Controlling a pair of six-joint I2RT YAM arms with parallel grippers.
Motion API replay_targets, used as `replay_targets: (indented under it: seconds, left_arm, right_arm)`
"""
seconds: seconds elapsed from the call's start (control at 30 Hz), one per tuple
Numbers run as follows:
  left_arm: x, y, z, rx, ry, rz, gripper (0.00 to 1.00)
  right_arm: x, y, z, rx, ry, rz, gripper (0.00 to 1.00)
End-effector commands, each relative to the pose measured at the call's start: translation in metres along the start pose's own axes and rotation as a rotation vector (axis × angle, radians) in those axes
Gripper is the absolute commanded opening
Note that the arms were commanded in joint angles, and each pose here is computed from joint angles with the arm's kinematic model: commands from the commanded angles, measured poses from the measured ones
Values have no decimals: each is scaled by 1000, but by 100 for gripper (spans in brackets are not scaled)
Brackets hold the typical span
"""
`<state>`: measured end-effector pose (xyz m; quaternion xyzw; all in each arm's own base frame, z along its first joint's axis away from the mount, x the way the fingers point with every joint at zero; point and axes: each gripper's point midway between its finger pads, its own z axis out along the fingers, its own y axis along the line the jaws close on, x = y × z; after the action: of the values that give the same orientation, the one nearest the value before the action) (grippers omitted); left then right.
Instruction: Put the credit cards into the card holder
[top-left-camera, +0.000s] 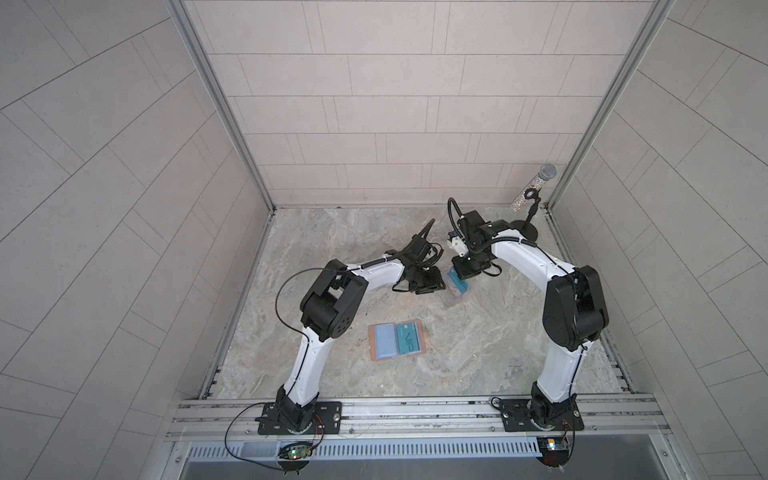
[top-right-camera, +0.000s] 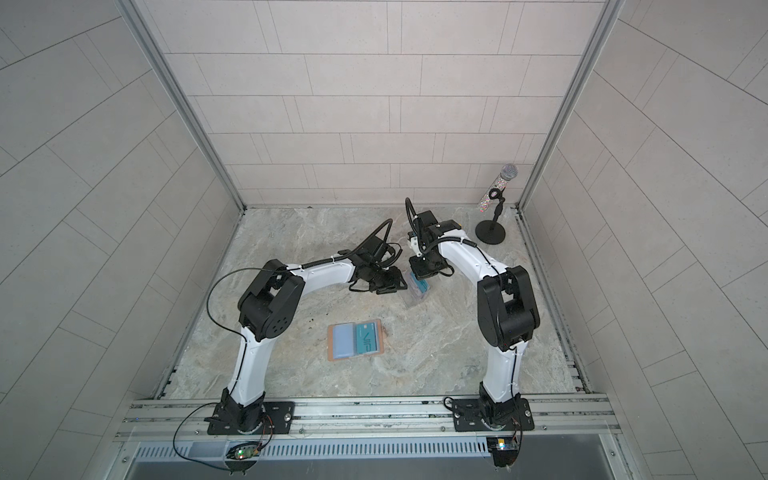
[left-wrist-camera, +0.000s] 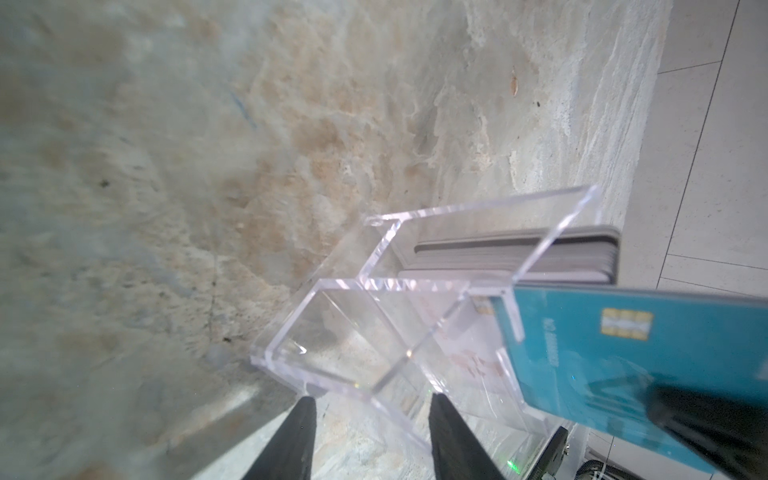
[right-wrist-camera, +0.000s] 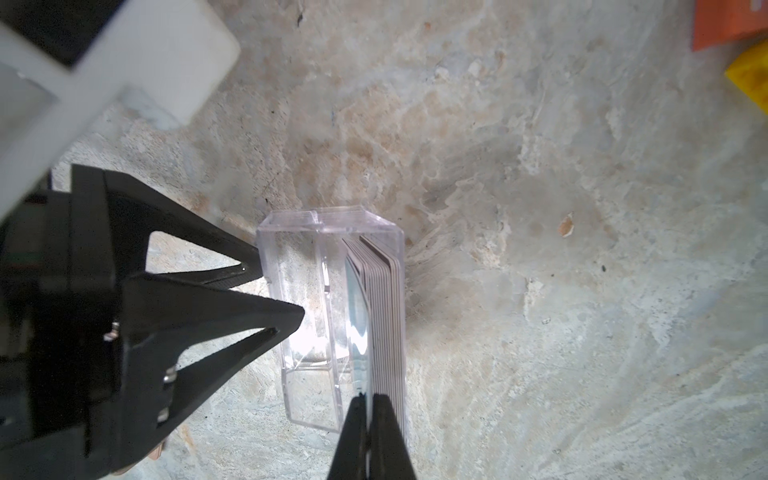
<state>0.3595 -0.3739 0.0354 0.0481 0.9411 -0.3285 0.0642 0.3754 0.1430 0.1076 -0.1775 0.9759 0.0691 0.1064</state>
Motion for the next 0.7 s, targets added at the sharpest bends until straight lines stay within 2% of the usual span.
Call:
replay_targets:
  seconds: [0.0, 0.3, 0.5, 0.67]
  left_arm:
    - [30, 33, 1, -121, 83, -45, 50]
    - [13, -20, -42, 13, 2, 44, 68]
    - [11, -44, -82, 57, -78, 110, 69]
    - [23, -37, -115, 34, -130, 146, 69]
  right_arm:
    - [-1, -17, -26, 72, -43, 17, 0]
    - [-6, 6, -56, -105, -145, 102, 0]
    - [-4, 16, -81, -203, -230, 172, 0]
    - [2, 34, -97, -308, -276, 180, 0]
